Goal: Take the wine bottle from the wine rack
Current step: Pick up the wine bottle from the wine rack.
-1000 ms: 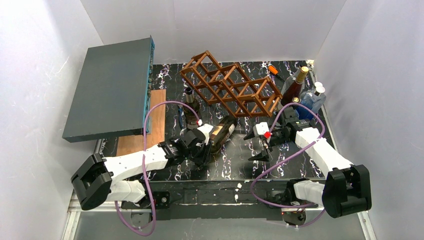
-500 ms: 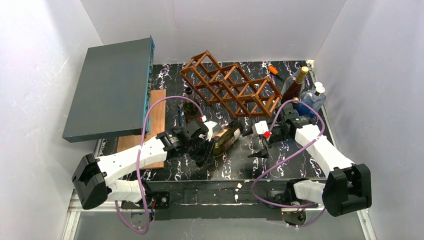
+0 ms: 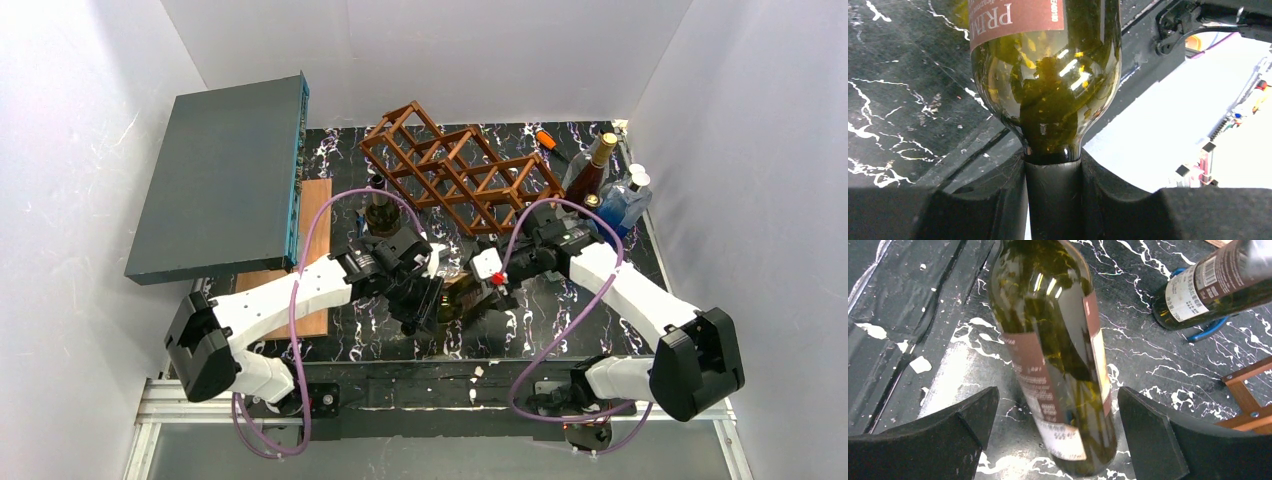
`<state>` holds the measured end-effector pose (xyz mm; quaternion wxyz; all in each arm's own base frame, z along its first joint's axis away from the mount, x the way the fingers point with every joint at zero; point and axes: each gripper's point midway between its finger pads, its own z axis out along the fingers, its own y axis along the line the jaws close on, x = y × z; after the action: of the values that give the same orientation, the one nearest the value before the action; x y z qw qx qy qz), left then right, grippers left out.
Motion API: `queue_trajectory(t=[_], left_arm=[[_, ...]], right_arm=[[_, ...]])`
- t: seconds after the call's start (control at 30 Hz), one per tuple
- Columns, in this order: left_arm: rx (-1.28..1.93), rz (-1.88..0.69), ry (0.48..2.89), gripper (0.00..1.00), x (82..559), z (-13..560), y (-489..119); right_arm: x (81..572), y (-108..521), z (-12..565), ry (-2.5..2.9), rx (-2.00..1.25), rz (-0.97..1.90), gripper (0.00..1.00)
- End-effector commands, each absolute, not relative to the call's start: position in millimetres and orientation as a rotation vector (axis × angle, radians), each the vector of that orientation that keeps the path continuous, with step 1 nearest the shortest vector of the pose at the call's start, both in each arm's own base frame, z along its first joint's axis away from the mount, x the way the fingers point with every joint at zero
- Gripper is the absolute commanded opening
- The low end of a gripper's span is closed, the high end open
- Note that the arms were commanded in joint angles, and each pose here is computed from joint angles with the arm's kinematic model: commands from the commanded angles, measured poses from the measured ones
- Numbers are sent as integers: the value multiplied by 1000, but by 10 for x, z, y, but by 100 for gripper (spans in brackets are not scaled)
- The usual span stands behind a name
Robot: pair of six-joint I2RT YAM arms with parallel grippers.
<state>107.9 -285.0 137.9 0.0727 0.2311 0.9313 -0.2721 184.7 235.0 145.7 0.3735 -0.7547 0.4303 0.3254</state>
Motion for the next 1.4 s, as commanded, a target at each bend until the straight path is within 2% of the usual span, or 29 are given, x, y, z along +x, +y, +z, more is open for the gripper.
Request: queue_trajectory(t=[0.0,0.77,0.93,1.03,1.13,1.2,1.27,1.37], left_arm=[[744,-1013,2730,0,1046,1759,-3093],[698,-1182,2742,0,1081,1935,-3242],[670,-1214,2741,0,1100,1943,-3260],[655,-1241,2740,2,1106,1946,-3280],[646,-1253,2748,10,1105,1939,-3283],[631,-1250,2751,21,1117,1931,-3266],[621,-1250,2752,32,1117,1923,-3249],[599,-1259,2742,52,1122,1921,-3223]], right_arm=[[2014,2487,1478,1098,-1960,704,98],[1693,2600,1101,1090,-1973,798,98],[1659,2607,1060,1080,-1977,817,90],[1635,2618,1055,1073,-1977,835,82],[1624,2627,1060,1068,-1976,847,70],[1622,2630,1057,1070,-1977,852,60],[1615,2634,1054,1074,-1977,862,45],[1606,2631,1043,1083,-1977,876,35]])
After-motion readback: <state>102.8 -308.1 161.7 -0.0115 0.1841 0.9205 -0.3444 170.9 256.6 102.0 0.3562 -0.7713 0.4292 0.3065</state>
